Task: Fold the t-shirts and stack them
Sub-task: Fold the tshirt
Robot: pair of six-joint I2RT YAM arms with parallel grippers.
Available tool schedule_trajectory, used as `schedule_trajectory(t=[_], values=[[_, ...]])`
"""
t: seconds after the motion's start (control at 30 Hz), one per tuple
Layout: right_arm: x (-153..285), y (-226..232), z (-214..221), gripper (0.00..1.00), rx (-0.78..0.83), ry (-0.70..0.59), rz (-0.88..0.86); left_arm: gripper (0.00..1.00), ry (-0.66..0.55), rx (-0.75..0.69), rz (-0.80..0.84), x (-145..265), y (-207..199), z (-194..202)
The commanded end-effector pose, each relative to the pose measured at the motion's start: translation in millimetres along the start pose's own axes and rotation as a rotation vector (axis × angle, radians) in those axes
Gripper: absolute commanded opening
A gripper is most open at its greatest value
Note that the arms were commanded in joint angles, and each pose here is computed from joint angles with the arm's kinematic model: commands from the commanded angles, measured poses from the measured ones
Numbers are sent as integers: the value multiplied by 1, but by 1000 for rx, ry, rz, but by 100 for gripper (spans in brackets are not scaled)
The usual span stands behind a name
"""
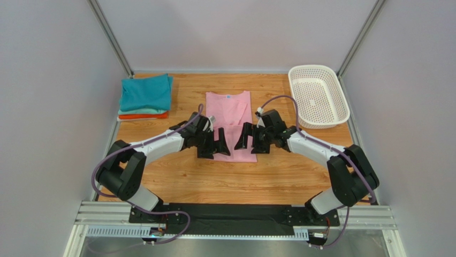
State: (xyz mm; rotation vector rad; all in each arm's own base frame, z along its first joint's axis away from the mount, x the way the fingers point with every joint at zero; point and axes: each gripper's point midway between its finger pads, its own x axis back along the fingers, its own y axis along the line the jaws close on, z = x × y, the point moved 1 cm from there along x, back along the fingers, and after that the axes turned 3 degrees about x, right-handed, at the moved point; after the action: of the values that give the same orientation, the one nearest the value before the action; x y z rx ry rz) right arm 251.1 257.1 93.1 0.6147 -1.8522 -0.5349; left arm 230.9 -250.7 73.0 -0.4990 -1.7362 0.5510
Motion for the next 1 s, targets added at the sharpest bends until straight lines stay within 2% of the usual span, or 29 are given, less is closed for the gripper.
schedule_trajectory(t=[0.0,0.23,0.37,0.43,0.57,0.63,0.67,0.8,0.97], values=[[-13,-4,4,100,-14,6,-18,100,-35,24,-16,-7,5,-8],[-32,-42,33,100,-70,83,85,100,-10,78,-112,-12,33,10],[-31,-50,38,100,-80,84,112,100,-20,105,-136,-9,42,17],[-23,-40,31,100,-61,65,92,100,-15,108,-153,-3,43,20],[1,-20,18,100,-19,13,65,100,-95,75,-97,25,25,14],[18,-8,9,100,4,-42,43,100,-132,74,-125,36,29,14],[23,-9,9,100,4,-55,58,100,-175,70,-145,44,33,11],[41,-16,10,100,24,-97,113,100,-211,84,-241,54,52,13],[41,-32,23,100,27,-68,160,97,-194,141,-306,44,69,4]])
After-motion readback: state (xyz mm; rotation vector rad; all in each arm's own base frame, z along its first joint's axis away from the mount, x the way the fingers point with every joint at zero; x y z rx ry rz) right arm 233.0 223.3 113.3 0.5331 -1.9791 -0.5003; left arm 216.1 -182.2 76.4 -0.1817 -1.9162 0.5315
